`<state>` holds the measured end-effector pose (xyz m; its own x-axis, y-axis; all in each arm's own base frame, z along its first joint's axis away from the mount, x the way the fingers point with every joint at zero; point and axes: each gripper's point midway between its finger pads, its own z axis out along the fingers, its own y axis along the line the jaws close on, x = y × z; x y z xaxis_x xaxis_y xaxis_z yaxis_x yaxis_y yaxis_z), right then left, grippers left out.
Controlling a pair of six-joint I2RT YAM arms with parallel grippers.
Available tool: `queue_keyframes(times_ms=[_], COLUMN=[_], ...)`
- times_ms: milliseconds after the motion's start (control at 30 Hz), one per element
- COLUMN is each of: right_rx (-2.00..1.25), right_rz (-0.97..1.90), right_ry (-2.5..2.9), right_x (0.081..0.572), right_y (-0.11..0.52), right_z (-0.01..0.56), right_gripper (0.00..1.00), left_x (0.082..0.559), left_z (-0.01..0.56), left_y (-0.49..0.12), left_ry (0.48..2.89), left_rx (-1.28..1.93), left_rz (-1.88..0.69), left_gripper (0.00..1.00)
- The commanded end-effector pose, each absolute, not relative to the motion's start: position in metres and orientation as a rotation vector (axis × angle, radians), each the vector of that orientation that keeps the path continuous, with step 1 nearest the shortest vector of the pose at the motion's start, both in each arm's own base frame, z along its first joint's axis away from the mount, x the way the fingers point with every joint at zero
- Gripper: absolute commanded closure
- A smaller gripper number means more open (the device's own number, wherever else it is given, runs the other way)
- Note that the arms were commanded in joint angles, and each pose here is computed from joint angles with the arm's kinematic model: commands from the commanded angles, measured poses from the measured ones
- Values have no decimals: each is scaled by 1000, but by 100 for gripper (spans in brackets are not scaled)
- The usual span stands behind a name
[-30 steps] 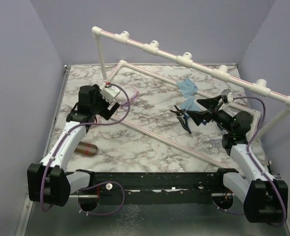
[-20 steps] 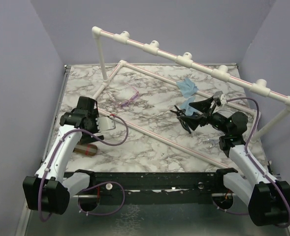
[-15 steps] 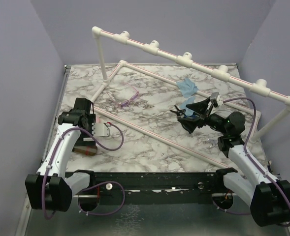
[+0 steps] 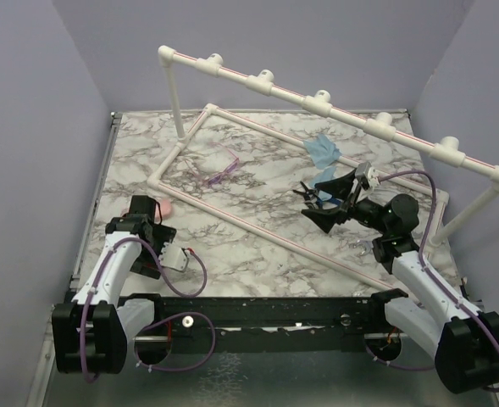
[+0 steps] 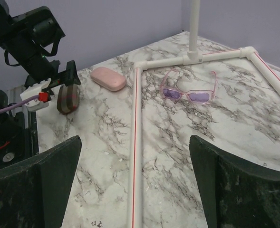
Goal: Organize the sunglasses
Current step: Open the sunglasses case at the center of the board.
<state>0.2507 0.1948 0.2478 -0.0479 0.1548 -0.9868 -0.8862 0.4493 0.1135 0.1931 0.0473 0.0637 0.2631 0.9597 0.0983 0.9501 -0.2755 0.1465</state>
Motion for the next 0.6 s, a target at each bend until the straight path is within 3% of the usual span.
queue_keyframes(times_ms=[0, 433, 567], right_rx=[-761, -777, -778], right_rz=[1000, 1004, 1001], right_ry=[1362, 1382, 1385], right_x=[241, 241, 241], right_y=[200, 204, 205], right_z=[238, 232, 232], right_gripper=[0, 0, 0], left_x=[209, 200, 195], left_z=[53, 16, 14], left_y=[29, 27, 27], left_ry=[1694, 1637, 1633], left_rx=[2413, 2468, 2477], left_rz=[252, 232, 228], left_gripper=[1, 2, 19])
